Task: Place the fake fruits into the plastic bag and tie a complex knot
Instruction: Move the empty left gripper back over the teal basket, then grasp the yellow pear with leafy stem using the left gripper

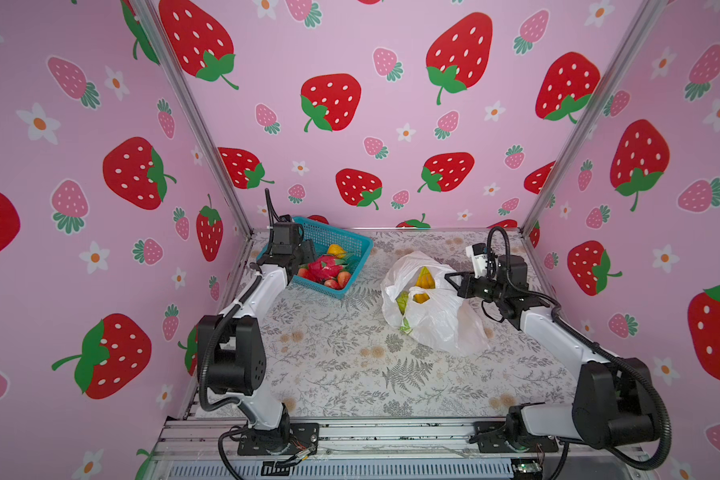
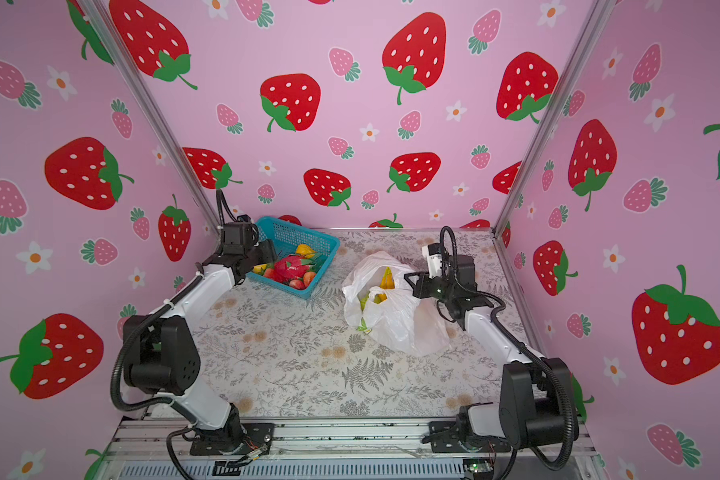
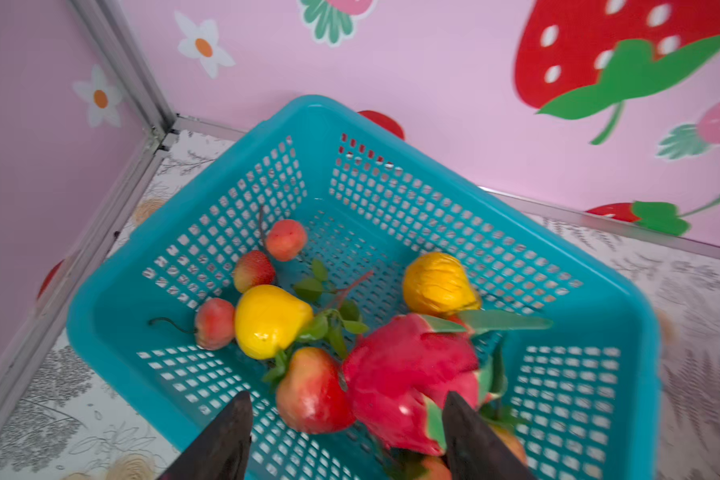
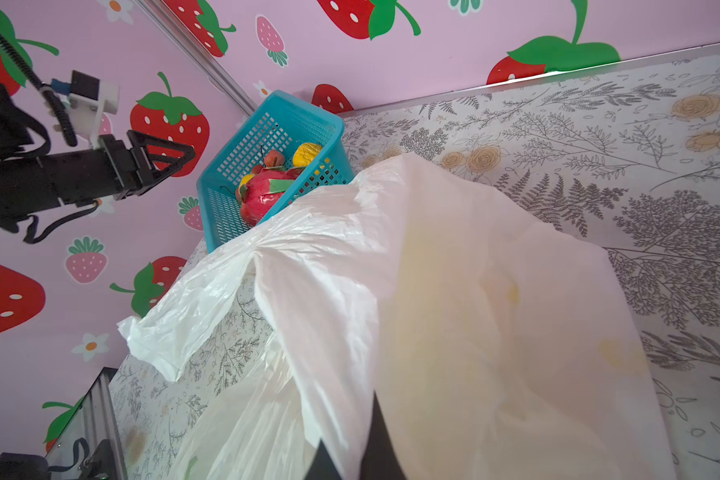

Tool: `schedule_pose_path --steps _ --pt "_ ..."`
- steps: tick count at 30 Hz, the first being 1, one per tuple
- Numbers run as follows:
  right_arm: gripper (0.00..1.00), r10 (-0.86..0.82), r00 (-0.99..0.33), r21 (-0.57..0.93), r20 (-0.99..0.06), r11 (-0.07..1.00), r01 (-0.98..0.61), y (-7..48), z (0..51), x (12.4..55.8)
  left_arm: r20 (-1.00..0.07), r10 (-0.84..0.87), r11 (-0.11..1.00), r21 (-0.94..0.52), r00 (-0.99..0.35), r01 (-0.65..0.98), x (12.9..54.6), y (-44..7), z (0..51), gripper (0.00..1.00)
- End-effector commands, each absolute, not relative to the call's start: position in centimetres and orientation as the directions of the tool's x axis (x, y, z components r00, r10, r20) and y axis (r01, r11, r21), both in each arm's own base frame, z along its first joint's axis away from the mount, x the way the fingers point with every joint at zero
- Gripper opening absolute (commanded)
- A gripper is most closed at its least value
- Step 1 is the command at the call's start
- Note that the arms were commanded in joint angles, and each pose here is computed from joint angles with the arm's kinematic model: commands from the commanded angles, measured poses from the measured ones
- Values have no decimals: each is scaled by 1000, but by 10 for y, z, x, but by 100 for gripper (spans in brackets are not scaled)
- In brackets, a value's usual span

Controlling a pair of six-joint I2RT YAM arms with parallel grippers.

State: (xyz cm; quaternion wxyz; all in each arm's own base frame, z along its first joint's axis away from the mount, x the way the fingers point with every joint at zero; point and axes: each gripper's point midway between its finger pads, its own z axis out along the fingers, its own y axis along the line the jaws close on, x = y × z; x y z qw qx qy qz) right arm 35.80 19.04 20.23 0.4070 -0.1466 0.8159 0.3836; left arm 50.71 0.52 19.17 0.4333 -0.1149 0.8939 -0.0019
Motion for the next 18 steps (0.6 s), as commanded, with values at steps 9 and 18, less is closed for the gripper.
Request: schedule_pose_path --steps 9,18 --pt "0 58 -606 487 -794 658 -575 191 204 361 -533 -191 971 21 -824 -239 543 57 130 79" --pt "0 60 -609 491 -791 656 -573 191 204 362 -432 -187 979 -10 -882 -203 561 53 90 80"
